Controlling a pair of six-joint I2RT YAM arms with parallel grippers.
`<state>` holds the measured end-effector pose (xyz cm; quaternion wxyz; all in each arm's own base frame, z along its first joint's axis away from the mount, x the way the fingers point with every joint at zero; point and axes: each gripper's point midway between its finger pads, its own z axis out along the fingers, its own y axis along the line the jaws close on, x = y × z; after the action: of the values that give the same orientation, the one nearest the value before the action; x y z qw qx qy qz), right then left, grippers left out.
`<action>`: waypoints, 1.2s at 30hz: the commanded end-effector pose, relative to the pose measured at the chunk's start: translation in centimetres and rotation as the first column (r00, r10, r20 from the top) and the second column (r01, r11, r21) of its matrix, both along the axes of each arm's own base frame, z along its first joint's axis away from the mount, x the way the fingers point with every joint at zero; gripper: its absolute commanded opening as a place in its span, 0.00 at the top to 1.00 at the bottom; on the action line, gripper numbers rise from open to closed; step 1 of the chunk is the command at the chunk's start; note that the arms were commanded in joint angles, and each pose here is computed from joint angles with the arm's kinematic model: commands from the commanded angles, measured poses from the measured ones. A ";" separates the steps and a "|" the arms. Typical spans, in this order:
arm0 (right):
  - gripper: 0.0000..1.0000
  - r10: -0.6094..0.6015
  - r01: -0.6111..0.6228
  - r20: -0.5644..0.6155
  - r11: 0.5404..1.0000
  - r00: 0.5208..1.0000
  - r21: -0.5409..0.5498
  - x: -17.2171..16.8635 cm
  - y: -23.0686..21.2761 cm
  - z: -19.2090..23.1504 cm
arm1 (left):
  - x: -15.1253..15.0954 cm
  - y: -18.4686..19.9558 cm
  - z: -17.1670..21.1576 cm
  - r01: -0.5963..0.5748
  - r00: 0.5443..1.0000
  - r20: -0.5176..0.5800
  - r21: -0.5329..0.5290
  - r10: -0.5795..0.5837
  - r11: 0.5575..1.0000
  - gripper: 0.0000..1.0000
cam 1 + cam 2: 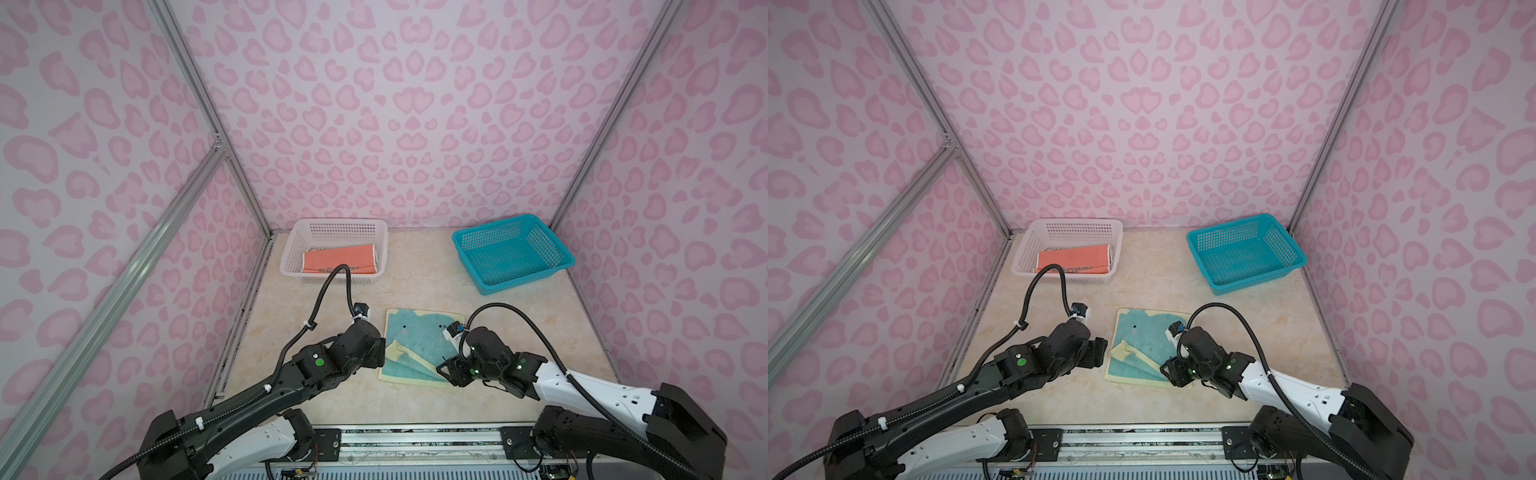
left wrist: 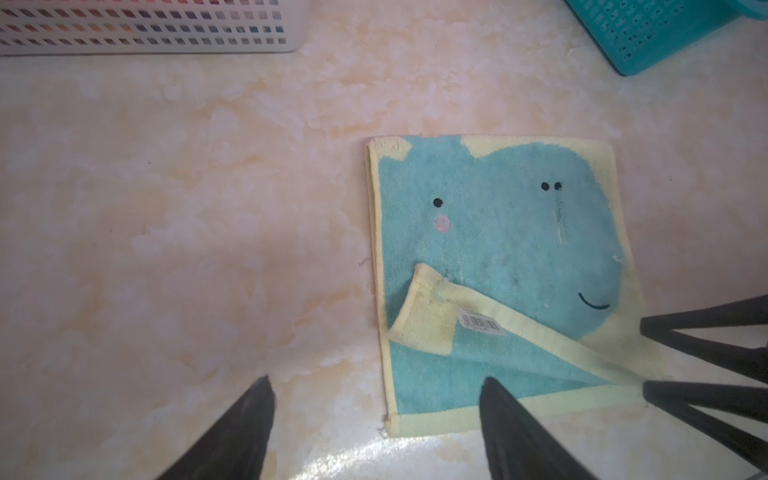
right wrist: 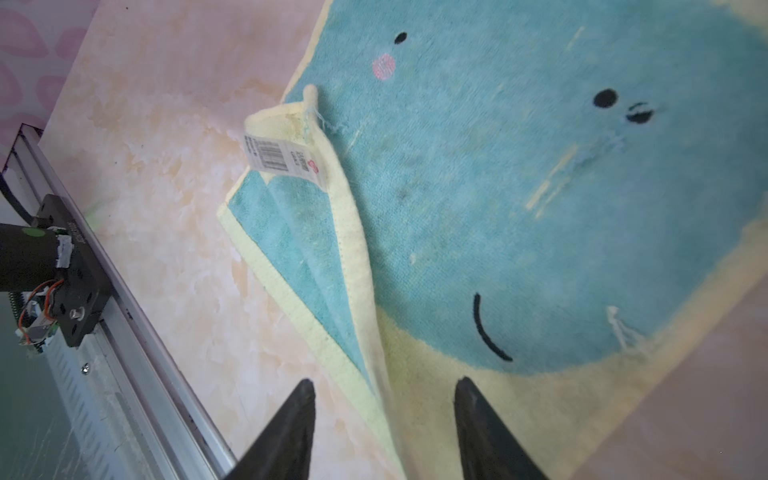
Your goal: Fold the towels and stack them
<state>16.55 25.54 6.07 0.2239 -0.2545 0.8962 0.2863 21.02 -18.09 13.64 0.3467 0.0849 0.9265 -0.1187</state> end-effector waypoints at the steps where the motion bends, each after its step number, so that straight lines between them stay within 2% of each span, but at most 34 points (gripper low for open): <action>1: 0.46 0.058 -0.058 -0.011 0.998 0.998 0.007 0.4 1.7 -0.4 | 0.2 1.3 0.2 -0.045 0.999 0.026 0.023 0.044 0.999 0.18; 7: 0.45 0.142 -0.140 -0.040 0.989 0.989 0.037 0.1 4.6 -1.6 | 0.3 1.7 0.4 -0.056 0.998 0.037 0.018 0.056 0.998 0.06; 14: 0.45 0.255 -0.254 -0.015 0.966 0.967 0.056 -1.3 7.1 -0.8 | 0.6 2.0 0.6 -0.068 0.997 0.049 0.027 0.066 0.997 0.05; 21: 0.45 0.426 -0.424 -0.025 0.904 0.904 0.059 -5.1 9.1 -1.0 | 0.6 2.3 0.4 -0.074 0.996 0.049 0.039 0.072 0.996 0.05; 25: 0.45 0.475 -0.474 -0.057 0.880 0.878 0.038 -6.7 9.4 -1.8 | 0.7 2.4 0.2 -0.076 0.996 0.045 0.053 0.074 0.996 0.06; 31: 0.46 0.472 -0.473 -0.069 0.881 0.879 0.007 -7.4 8.5 -2.1 | 1.0 2.2 0.0 -0.078 0.996 0.049 0.061 0.075 0.995 0.05; 33: 0.46 0.412 -0.413 -0.037 0.910 0.910 -0.028 -6.1 7.7 -1.6 | 1.4 1.9 0.1 -0.073 0.996 0.049 0.056 0.070 0.996 0.05; 36: 0.46 0.300 -0.300 0.012 0.954 0.954 -0.024 -3.3 6.7 -0.2 | 2.3 1.1 0.0 -0.066 0.997 0.036 0.046 0.064 0.997 0.03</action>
<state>10.91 33.50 5.70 0.1507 -0.4328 0.8226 0.3366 22.28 -15.98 12.84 0.3543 0.0626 0.9304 -0.0697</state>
